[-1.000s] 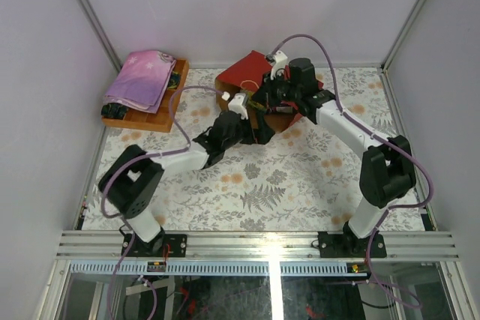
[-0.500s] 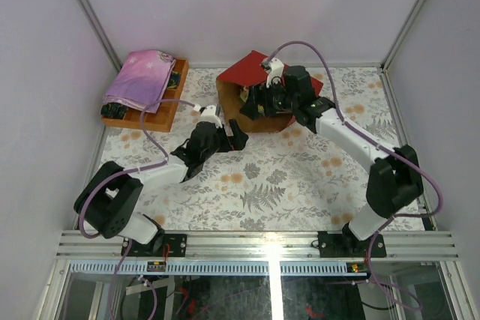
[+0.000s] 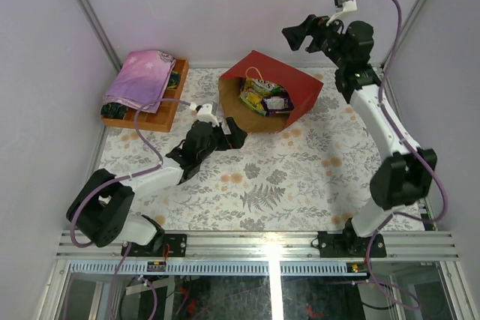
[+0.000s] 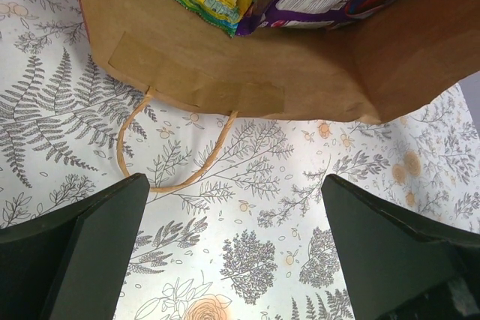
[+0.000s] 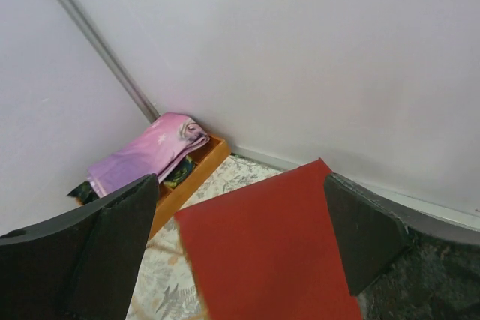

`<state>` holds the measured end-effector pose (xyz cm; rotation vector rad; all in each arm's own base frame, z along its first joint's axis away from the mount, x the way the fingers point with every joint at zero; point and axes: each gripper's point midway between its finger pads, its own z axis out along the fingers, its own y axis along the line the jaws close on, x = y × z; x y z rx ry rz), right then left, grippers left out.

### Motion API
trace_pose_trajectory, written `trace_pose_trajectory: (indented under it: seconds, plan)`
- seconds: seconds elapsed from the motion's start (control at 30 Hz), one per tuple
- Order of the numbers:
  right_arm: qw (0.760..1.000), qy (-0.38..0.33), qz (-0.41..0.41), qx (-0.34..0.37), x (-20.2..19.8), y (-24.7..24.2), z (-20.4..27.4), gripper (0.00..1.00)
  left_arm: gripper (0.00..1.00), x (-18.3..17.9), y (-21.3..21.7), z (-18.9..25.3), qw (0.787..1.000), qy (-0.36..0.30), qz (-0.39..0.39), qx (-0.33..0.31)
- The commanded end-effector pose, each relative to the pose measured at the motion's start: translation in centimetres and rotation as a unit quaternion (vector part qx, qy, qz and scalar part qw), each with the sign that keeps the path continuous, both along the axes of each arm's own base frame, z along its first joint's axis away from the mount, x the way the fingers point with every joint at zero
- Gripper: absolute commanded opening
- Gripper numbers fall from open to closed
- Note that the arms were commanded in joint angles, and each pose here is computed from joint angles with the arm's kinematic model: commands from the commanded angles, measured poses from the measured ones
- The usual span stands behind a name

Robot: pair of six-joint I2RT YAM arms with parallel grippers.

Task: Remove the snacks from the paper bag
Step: Adjust the paper bag at the center of the board.

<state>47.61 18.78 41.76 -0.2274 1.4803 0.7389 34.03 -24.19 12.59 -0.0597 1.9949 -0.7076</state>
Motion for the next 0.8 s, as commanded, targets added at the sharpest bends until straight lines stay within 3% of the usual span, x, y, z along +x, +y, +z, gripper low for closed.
trace_pose_trajectory:
  seconds: [0.0, 0.17, 0.3, 0.57, 0.77]
  plan:
    - [0.999, 0.039, 0.009, 0.016, 5.3, 0.9, -2.5, 0.99, 1.00, 0.5, 0.9, 1.2, 1.000, -0.026, 0.014, 0.002]
    - [0.995, 0.090, -0.045, -0.021, 12.3, -0.1, -9.5, 1.00, 1.00, 0.2, 1.2, 1.8, 0.999, -0.029, 0.016, 0.002]
    - [0.988, 0.138, -0.050, -0.038, 14.9, -0.4, -16.5, 0.98, 1.00, -0.2, 2.1, 2.4, 0.999, -0.036, 0.025, 0.005]
    - [0.971, 0.229, -0.054, -0.031, 10.4, 0.2, -27.6, 0.97, 1.00, -0.6, 2.4, 1.7, 0.999, -0.027, 0.029, 0.003]
    - [0.967, 0.225, -0.055, -0.103, 6.1, 3.4, -30.3, 0.98, 1.00, -0.2, 1.9, 0.8, 0.999, -0.011, 0.030, -0.008]
